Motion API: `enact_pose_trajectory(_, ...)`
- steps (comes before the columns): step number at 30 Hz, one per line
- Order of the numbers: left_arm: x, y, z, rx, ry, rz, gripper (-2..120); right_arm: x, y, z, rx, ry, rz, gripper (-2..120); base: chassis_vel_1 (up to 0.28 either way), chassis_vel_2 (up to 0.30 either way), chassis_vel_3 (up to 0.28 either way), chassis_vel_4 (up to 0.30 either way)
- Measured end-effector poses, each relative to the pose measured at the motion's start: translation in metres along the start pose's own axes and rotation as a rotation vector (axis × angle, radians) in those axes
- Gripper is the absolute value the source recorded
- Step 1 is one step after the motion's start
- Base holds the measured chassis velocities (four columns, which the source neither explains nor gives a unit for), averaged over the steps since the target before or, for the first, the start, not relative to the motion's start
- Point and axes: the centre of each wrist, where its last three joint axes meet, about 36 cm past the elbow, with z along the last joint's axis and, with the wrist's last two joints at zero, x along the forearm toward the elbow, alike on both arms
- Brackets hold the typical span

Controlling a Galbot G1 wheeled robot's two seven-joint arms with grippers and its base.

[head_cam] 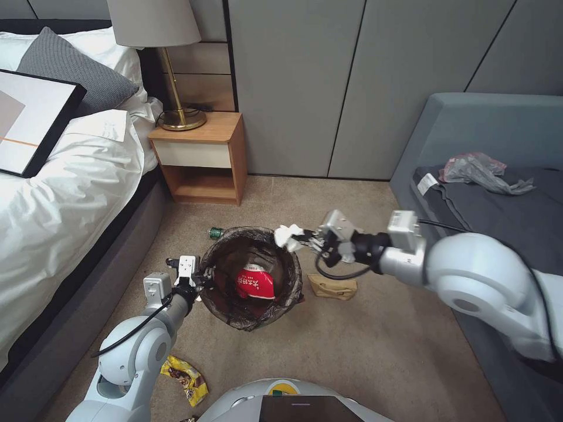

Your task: Pick up the trash bin, then pick up the garbage from the floor and place it into the trash bin.

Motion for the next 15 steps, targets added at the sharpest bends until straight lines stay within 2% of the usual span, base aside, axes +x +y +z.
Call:
enact_pose_trajectory(3, 0.0, 0.001, 0.0, 0.001, -0.002, -0.006, 0, -0.02, 0.002, 0.003, -0.02, 0.012, -0.024, 0, 0.0, 0.0, 0.0, 0.0)
enact_pose_trajectory(4, 0.0, 0.002, 0.0, 0.005, -0.004, -0.012, 0, -0.044, 0.007, 0.013, -0.052, 0.038, -0.049, 0, 0.0, 0.0, 0.0, 0.0)
enact_pose_trajectory(15, -0.003, 0.004, 0.002, 0.011, 0.002, -0.02, 0, -0.091, 0.016, 0.023, -0.088, 0.063, -0.106, 0, 0.0, 0.0, 0.0, 0.0)
